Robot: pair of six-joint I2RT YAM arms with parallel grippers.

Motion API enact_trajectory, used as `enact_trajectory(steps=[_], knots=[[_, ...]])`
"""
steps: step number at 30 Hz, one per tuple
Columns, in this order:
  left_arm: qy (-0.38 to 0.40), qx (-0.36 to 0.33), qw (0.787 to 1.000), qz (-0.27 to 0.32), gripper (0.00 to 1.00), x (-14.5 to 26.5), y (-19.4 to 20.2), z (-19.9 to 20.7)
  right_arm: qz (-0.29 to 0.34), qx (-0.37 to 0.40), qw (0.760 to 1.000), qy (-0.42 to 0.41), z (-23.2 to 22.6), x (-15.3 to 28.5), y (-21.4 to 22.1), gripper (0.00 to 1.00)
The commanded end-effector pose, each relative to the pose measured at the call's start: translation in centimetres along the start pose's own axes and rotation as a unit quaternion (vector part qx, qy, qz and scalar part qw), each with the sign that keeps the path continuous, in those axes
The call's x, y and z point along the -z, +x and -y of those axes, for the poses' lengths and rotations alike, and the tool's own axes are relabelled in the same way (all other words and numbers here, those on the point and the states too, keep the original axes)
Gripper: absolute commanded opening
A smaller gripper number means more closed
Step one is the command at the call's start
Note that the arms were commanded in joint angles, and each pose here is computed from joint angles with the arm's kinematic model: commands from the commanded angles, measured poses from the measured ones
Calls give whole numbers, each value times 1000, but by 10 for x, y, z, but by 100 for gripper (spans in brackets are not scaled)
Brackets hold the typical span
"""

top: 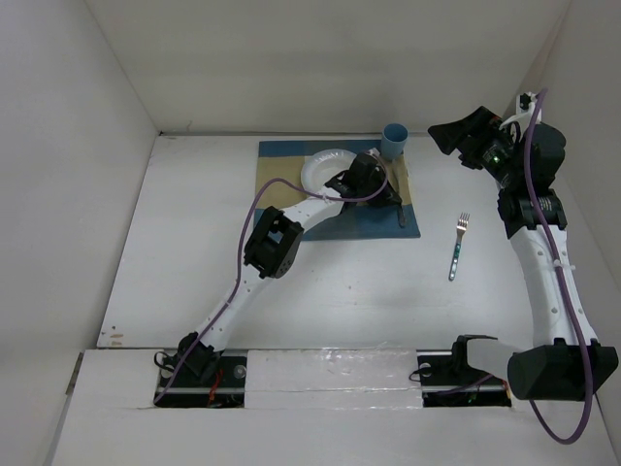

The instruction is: Set the dinner table for one person

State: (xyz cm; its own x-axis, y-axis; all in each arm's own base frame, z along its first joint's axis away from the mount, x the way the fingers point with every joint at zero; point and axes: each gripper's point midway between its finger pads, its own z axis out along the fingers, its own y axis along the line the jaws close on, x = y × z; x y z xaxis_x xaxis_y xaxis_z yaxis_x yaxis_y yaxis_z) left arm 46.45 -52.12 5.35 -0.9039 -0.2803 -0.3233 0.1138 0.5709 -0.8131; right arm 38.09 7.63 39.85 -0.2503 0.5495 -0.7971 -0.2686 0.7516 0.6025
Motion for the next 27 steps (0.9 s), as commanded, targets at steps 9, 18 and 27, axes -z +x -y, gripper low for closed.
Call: enact_trajectory(steps=[9,18,27], knots=[[34,-4,999,4,0,5,-7,21,19,10,1000,-19,-12,3,-14,100],[34,-7,999,-2,10,10,-5,24,19,10,1000,-19,-12,3,-14,100],[24,7,1000,-1,20,14,-2,20,16,10,1000,-23,-13,4,-13,100]])
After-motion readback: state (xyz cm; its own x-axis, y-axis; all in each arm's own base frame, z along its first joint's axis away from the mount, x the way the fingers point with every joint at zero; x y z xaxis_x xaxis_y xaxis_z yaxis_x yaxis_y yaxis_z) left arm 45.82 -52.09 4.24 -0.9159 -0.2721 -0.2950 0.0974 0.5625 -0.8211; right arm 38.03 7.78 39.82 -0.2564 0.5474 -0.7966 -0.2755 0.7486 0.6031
